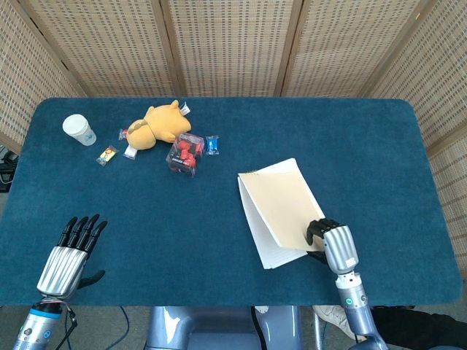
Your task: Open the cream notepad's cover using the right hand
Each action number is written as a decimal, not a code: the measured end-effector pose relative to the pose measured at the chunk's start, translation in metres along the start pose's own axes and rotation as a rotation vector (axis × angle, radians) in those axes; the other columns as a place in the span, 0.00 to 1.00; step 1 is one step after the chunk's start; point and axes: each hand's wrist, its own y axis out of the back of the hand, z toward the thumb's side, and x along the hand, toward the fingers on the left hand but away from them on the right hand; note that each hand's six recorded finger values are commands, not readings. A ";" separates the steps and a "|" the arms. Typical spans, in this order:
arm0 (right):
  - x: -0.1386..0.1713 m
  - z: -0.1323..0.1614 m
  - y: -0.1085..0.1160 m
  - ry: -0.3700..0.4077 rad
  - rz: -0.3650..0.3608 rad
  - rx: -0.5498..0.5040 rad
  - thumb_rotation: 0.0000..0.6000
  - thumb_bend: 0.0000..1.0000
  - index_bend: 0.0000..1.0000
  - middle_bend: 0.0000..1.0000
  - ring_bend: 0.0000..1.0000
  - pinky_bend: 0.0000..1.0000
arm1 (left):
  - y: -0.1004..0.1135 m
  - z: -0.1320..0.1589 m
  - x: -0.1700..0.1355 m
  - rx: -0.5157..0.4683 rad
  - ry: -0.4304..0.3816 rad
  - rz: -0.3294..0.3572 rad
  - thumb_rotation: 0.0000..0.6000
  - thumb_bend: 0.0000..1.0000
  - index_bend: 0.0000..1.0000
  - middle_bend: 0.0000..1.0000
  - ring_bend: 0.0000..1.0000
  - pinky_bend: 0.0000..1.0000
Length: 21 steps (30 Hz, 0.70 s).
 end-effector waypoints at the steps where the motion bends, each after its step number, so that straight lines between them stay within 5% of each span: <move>1: 0.003 0.000 0.001 0.001 0.000 0.003 1.00 0.62 0.78 0.74 0.61 0.71 | 0.000 0.000 0.000 0.000 -0.001 0.000 1.00 0.00 0.00 0.00 0.00 0.00; 21: 0.040 -0.009 0.023 0.017 0.014 0.060 1.00 0.62 0.78 0.74 0.61 0.71 | 0.003 0.003 -0.002 -0.003 -0.012 0.007 1.00 0.00 0.00 0.00 0.00 0.00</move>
